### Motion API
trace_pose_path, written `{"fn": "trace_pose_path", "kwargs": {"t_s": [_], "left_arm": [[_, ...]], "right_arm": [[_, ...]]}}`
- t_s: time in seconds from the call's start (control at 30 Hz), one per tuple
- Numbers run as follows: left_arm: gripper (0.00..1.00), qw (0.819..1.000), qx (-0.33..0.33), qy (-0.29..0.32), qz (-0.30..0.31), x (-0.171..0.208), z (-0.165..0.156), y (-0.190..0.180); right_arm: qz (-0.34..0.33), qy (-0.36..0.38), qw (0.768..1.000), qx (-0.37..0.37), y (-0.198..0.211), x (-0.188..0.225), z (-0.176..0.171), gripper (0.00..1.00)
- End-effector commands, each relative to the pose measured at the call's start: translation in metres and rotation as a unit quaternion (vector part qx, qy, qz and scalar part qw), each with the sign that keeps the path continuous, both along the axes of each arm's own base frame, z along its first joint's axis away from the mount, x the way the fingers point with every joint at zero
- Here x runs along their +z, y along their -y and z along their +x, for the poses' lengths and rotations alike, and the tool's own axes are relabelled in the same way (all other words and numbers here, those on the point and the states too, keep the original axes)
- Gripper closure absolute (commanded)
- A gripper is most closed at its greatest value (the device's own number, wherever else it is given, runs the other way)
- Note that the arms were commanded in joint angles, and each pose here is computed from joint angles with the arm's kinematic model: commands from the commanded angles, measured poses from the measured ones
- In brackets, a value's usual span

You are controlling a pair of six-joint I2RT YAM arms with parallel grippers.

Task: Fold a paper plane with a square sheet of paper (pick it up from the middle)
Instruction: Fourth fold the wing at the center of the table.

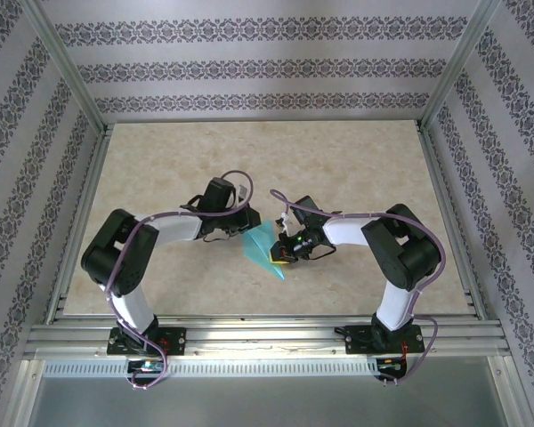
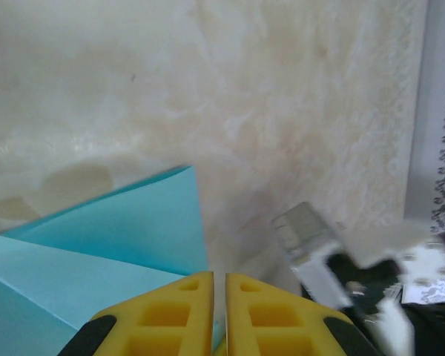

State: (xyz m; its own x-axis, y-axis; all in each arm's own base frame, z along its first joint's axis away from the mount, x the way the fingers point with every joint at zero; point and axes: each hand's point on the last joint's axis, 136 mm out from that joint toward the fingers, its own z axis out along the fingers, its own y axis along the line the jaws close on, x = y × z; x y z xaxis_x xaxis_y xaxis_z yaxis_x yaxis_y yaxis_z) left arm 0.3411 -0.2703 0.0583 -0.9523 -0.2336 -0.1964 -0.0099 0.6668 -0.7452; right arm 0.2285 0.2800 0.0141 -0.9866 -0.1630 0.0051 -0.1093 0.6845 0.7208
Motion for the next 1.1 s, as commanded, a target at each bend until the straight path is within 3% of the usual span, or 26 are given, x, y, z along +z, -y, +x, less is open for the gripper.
{"fn": "trace_pose_path", "kwargs": {"t_s": [0.0, 0.23, 0.5, 0.8, 1.07], "left_arm": [[0.86, 1.0, 0.019, -0.017, 0.01, -0.026, -0.003, -0.008], [0.86, 0.996, 0.056, -0.036, 0.061, -0.05, 0.005, -0.039], [0.85, 0.994, 0.082, -0.041, 0.066, -0.046, 0.032, -0.065], [0.85, 0.996, 0.074, 0.014, 0.037, 0.015, 0.036, -0.061], [0.8, 0.989, 0.101, 0.102, 0.044, 0.075, -0.002, -0.078]], "right_arm": [[-0.068, -0.046, 0.997, -0.009, 0.024, -0.028, -0.017, 1.0], [-0.071, -0.047, 0.996, -0.007, 0.026, -0.028, -0.02, 1.0], [-0.072, -0.048, 0.996, -0.003, 0.028, -0.029, -0.022, 1.0], [-0.064, -0.035, 0.997, 0.0, 0.023, -0.02, -0.015, 1.0], [-0.084, -0.019, 0.996, 0.0, 0.034, -0.017, -0.021, 1.0]]}}
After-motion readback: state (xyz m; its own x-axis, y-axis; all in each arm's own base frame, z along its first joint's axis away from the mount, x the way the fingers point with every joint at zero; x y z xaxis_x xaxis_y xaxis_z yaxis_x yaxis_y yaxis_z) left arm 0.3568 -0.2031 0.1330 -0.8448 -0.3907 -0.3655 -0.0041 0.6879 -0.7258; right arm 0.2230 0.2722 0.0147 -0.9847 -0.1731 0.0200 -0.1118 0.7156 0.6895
